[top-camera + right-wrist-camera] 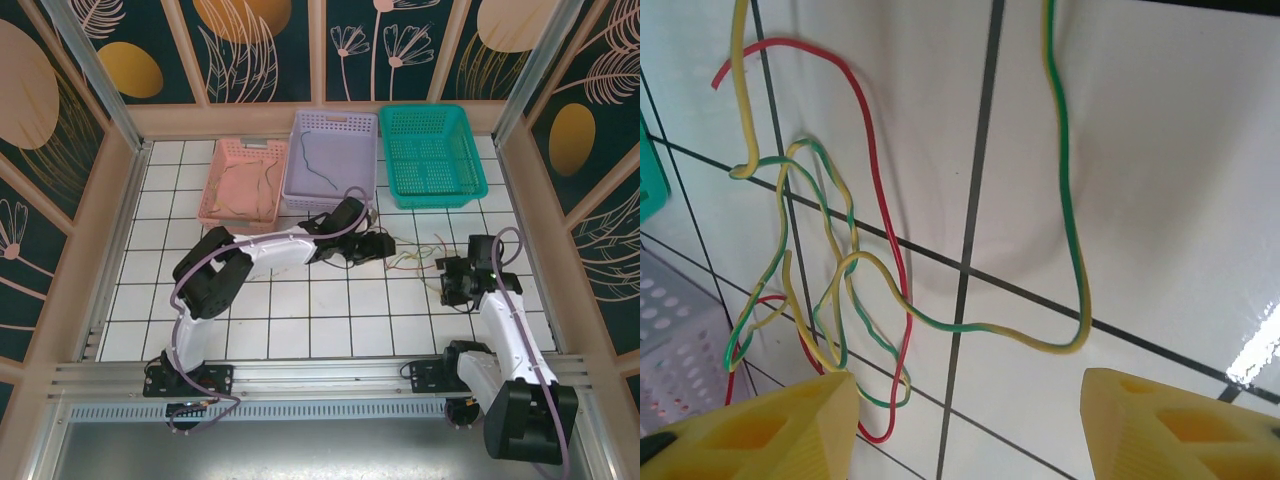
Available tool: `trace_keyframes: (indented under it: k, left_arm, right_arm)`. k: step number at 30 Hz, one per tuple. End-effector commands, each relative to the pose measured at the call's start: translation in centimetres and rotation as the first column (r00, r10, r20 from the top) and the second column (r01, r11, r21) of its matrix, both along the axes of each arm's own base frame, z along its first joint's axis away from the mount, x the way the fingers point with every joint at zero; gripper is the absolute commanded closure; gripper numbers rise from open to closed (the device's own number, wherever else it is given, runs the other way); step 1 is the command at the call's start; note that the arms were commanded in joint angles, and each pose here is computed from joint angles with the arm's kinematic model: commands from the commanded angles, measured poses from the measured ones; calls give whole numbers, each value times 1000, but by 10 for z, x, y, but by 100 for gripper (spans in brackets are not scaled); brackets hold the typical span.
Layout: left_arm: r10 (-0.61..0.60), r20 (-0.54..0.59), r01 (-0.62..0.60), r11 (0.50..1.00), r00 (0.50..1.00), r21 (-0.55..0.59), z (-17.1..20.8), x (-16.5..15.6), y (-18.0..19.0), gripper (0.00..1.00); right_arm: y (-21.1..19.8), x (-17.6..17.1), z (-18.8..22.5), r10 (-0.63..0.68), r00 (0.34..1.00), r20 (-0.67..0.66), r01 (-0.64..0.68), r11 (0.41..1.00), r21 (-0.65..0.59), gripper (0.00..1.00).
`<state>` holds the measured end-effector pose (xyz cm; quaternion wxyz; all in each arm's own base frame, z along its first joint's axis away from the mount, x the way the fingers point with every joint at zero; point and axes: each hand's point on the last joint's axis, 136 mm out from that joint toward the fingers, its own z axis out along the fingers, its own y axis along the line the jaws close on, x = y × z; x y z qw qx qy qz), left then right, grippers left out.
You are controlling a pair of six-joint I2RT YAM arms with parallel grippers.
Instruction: Untangle the cables
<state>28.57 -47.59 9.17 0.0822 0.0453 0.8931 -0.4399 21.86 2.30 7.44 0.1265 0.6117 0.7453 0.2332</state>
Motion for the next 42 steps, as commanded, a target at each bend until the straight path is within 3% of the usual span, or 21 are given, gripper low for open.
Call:
trace_keyframes:
  k: [1,6,13,15,18,19,24,25,28,31,35,42]
  left_arm:
    - [-54,17,54,998,998,20,-10,-8,-17,44]
    - [-72,48,67,993,996,97,-22,-10,-18,45]
    - [-85,100,66,981,991,181,-28,-10,-6,46]
    - [-93,98,73,979,991,192,-32,-11,-5,46]
    - [-106,99,85,976,989,200,-39,-12,-9,44]
    - [-109,99,86,974,989,207,-44,-12,-10,44]
    - [-89,116,60,970,989,234,-59,-2,-18,48]
    - [-85,125,54,970,989,236,-62,1,-20,52]
    - [-65,155,19,959,986,283,-74,10,-15,82]
    - [-27,177,-37,935,984,352,-85,17,0,100]
    - [29,209,-116,901,977,418,-81,18,28,100]
    - [130,192,-211,842,973,497,-73,-10,109,100]
  right_arm:
    - [5,-14,-6,-48,997,-62,51,998,45,39]
    - [8,-9,-27,-81,994,-69,87,993,81,40]
    - [3,6,-47,-98,992,-84,104,992,70,53]
    - [2,9,-51,-107,991,-85,113,991,70,65]
    - [2,11,-51,-99,992,-82,104,992,64,97]
    - [1,12,-47,-93,993,-77,97,994,51,100]
    - [-5,18,-10,-69,998,14,69,998,2,100]
    - [-5,18,-3,-59,998,27,59,998,-1,100]
    - [-7,19,20,-25,997,69,28,999,-38,100]
    - [-14,24,52,17,991,133,-2,994,-114,100]
    - [-27,38,96,111,969,222,-50,964,-262,100]
    - [-23,75,170,352,852,389,-145,871,-470,100]
